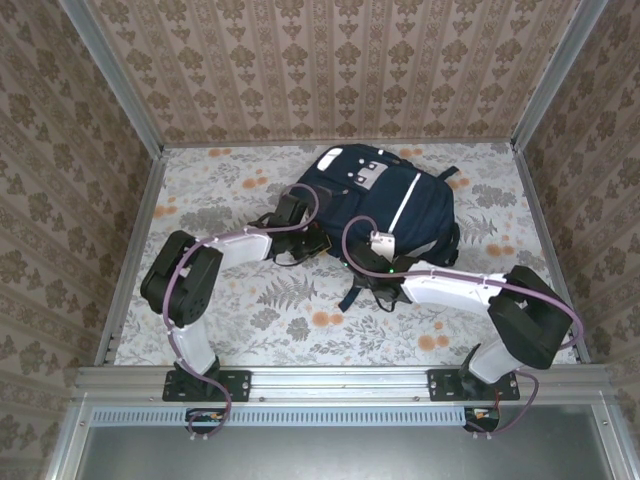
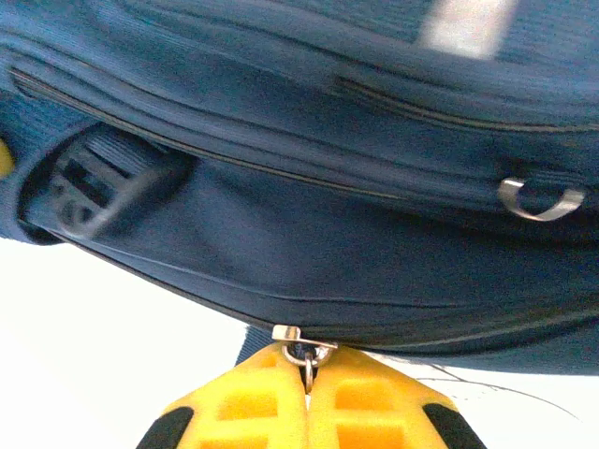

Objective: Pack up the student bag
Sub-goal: Zip the student bag at the top-center of the table.

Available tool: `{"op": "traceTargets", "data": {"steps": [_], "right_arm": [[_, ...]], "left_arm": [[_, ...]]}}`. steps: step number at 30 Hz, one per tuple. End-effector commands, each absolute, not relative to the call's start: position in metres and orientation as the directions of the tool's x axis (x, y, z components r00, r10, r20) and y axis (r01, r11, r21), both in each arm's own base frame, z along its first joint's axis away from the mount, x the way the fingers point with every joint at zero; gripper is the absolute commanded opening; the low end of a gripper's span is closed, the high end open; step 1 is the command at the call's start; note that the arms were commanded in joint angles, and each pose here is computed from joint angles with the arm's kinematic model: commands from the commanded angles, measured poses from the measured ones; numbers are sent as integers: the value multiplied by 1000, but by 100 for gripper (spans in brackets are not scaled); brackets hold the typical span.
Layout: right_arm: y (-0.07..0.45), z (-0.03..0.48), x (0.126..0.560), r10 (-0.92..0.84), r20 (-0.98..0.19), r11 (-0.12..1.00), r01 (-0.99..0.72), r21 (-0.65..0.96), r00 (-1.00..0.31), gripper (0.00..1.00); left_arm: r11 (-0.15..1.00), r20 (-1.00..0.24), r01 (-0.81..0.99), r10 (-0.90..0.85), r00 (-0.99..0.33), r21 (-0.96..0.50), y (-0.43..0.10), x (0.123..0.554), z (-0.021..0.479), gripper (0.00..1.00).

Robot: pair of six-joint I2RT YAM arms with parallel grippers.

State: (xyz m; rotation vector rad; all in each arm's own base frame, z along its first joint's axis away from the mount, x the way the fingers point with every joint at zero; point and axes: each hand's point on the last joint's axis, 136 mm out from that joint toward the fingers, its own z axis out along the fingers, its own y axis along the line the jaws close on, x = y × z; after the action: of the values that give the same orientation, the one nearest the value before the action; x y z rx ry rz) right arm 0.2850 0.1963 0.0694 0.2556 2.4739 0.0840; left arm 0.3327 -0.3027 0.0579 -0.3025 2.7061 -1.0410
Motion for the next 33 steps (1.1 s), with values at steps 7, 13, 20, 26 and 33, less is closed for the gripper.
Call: {"op": "traceTargets", "data": {"steps": [7,13,20,26,33], "right_arm": [[127,61,261,214,-554,972,233,37,-804,0],[100,65,261,214,-539,971,236,29,-814,0],[140,68,271,119,-487,988,54,146,-865,0],[169,71,277,98,-474,979,0,204,-875,0],[182,69,284,71,-454,980,-23,199,-888,0]], "left_arm": [[780,-217,-166,-361,-907,-604,-236,364,58,0],[799,-239,-219,-409,-881,-560,-187,389,53,0],[800,-235,-211,-398,-887,-562,-160,427,55,0],[799,-228,-186,-373,-899,-572,-175,411,79,55],[782,-159,-166,-321,-934,-601,-243,329,99,57]]}}
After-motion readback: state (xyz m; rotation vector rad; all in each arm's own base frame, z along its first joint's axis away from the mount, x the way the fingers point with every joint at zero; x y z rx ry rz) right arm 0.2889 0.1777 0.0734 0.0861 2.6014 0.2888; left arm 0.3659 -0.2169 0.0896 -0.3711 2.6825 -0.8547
